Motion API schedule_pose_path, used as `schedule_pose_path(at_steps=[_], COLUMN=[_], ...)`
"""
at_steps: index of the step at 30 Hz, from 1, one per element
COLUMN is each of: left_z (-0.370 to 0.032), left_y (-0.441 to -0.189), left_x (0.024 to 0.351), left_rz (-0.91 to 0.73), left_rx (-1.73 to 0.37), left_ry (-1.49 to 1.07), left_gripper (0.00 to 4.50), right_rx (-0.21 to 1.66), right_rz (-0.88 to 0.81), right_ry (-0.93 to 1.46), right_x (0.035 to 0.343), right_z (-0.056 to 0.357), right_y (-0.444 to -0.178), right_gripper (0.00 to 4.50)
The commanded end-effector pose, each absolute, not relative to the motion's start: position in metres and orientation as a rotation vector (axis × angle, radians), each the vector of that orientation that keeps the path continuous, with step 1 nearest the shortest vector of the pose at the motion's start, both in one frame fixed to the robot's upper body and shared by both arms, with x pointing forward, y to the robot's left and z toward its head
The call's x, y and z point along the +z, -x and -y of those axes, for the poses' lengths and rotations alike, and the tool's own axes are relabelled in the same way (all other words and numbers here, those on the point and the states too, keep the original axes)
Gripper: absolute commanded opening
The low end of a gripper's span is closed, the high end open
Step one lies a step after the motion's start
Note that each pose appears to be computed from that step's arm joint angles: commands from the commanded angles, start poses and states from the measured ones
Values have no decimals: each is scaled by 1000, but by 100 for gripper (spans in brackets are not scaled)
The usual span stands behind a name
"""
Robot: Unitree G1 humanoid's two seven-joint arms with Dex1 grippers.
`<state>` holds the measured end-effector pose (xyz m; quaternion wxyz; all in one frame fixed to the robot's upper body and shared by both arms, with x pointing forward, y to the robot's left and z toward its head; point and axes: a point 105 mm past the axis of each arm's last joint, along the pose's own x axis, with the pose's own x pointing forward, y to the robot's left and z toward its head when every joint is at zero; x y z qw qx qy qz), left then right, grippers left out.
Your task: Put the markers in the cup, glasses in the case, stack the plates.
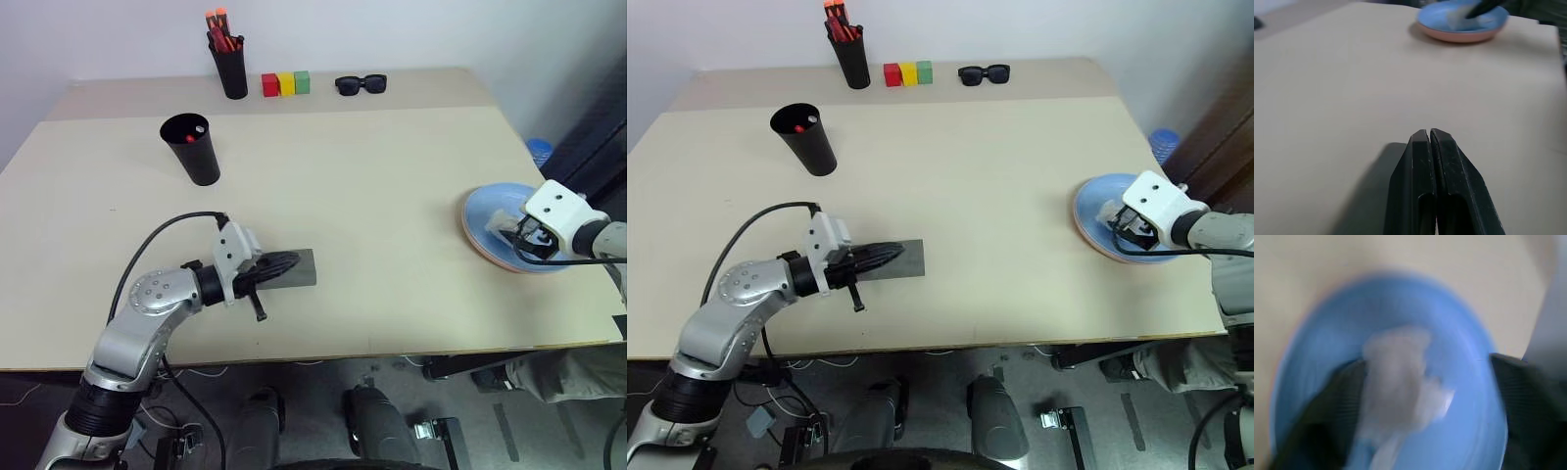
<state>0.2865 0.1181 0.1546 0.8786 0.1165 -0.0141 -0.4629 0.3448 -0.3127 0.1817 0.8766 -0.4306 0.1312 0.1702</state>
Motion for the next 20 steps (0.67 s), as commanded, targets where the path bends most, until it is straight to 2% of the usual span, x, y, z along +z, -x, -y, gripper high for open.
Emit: schedule_pose_path(at_steps=[1,6,11,14,20], left_z=[-179,-256,-294,-295,-282], left_y=[-300,-297,-276,-265,-267], left_x=[168,165,151,143,140], left_rz=[50,28,-21,-40,-22], left_rx=[-708,-412,-279,-269,-280], left_ry=[-223,-266,-274,-270,-244], left_gripper=[0,0,0,0,0], right_rx=[456,718,790,802,818], right_rz=[-112,-2,0,-24,-29], right_ry=[813,436,323,299,317], right_x=[202,206,193,182,174], right_z=[285,229,210,203,194], right_y=[-346,-334,-339,-344,-352], right_gripper=[443,443,443,443,443])
